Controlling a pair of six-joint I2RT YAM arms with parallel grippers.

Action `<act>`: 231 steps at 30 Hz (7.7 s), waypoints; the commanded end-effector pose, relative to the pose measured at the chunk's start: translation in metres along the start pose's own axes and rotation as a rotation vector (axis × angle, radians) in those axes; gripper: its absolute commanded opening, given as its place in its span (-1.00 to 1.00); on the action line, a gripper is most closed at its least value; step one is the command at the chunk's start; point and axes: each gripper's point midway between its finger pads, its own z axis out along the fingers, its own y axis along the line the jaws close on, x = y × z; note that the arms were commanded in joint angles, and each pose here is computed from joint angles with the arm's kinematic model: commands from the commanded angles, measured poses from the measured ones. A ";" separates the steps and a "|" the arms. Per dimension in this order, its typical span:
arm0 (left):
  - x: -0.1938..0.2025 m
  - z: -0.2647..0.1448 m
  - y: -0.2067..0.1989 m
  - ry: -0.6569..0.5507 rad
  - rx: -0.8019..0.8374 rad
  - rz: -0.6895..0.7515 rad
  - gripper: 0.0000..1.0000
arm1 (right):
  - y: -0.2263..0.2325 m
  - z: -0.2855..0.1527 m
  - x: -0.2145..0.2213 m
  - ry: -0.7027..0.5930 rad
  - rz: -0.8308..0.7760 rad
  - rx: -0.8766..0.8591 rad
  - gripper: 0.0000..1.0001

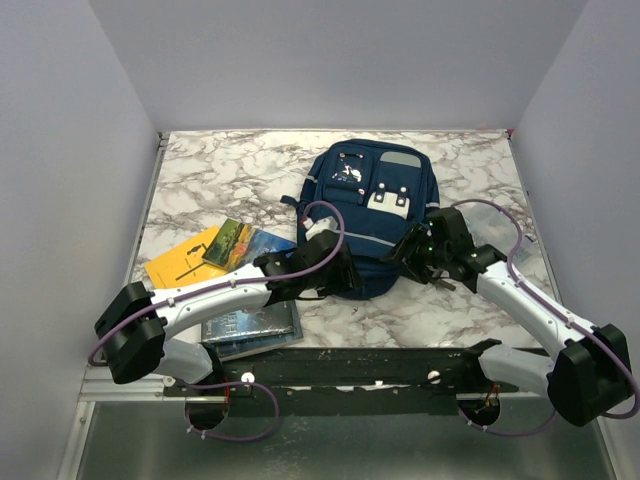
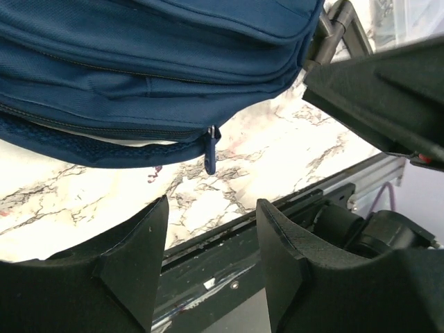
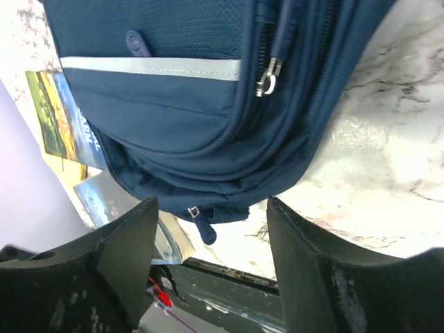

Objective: Pack the student bag
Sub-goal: Unzip the student bag at the center of the board.

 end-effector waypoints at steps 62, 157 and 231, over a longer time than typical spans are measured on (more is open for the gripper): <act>-0.019 0.060 0.023 -0.098 -0.394 0.420 -0.74 | -0.008 0.035 -0.004 -0.064 0.195 -0.052 -0.37; -0.064 0.011 0.075 -0.177 -0.141 0.321 -1.00 | 0.001 -0.026 -0.023 0.145 0.189 -0.243 -0.99; -0.250 -0.041 0.032 -0.293 0.239 0.030 0.32 | 0.087 -0.107 -0.114 0.058 -0.037 -0.578 -0.99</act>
